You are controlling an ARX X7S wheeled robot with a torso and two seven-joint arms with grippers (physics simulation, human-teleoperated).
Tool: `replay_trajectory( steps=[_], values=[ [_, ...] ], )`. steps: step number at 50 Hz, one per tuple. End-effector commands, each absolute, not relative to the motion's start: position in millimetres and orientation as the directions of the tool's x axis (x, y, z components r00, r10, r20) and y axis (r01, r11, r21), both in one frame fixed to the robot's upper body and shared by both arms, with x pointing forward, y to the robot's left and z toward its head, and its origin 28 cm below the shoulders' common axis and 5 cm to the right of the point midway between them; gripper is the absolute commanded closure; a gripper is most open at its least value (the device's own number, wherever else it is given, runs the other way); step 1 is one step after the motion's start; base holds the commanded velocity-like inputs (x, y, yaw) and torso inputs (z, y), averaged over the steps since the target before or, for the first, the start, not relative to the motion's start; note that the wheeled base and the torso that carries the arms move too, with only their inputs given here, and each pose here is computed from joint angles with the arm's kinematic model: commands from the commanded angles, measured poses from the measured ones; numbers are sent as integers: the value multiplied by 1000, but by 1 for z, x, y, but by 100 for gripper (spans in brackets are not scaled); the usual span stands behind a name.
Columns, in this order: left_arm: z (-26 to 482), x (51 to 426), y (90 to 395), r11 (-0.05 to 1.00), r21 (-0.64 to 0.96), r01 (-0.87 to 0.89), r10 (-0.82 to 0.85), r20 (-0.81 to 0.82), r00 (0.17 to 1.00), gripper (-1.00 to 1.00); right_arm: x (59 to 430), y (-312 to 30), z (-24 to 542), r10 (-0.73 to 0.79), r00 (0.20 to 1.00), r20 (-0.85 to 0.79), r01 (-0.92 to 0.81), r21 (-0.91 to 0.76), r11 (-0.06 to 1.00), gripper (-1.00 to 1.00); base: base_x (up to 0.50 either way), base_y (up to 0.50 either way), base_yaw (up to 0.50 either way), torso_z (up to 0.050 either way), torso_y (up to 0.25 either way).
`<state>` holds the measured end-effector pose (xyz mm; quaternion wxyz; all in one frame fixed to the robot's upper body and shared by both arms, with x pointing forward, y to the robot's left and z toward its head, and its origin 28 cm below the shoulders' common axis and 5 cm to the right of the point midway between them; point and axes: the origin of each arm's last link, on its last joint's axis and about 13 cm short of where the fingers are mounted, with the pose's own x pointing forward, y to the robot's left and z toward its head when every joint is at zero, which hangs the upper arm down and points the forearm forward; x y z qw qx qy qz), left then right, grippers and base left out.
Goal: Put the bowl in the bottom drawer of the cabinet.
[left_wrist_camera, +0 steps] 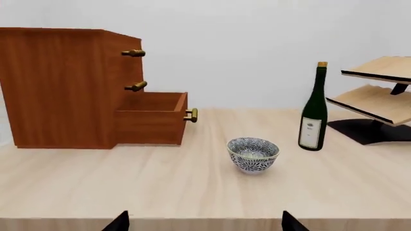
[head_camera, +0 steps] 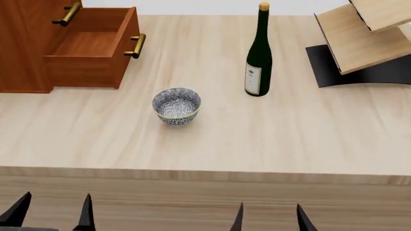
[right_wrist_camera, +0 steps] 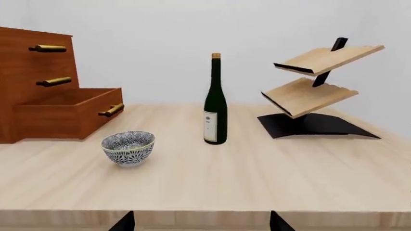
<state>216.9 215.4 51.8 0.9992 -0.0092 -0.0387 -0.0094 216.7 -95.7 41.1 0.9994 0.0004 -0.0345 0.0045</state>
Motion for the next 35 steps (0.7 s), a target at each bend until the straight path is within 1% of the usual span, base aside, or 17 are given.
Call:
replay_trajectory(
  steps=[1,7,14,24,35],
  values=[
    [89,222,225,999,10,34,-35,184,982,-100,222,-96,68,12,992,125,-10,-18,1000,-100,0,0,0,0,0],
    [116,226,233,1000,12,-2,-1,242,970,-100,228,-98,79,5,989,148,-2,-21,1000,-100,0,0,0,0,0],
    [145,228,238,999,42,9,-22,326,945,-100,232,-102,95,-13,983,185,16,-14,1000,-100,0,0,0,0,0],
    [177,233,245,1000,24,-20,9,384,923,-100,238,-108,110,-35,977,209,39,-15,999,-100,0,0,0,0,0],
    [221,239,256,997,38,-69,40,507,861,-100,242,-113,118,-65,977,203,66,3,998,-100,0,0,0,0,0]
  ],
)
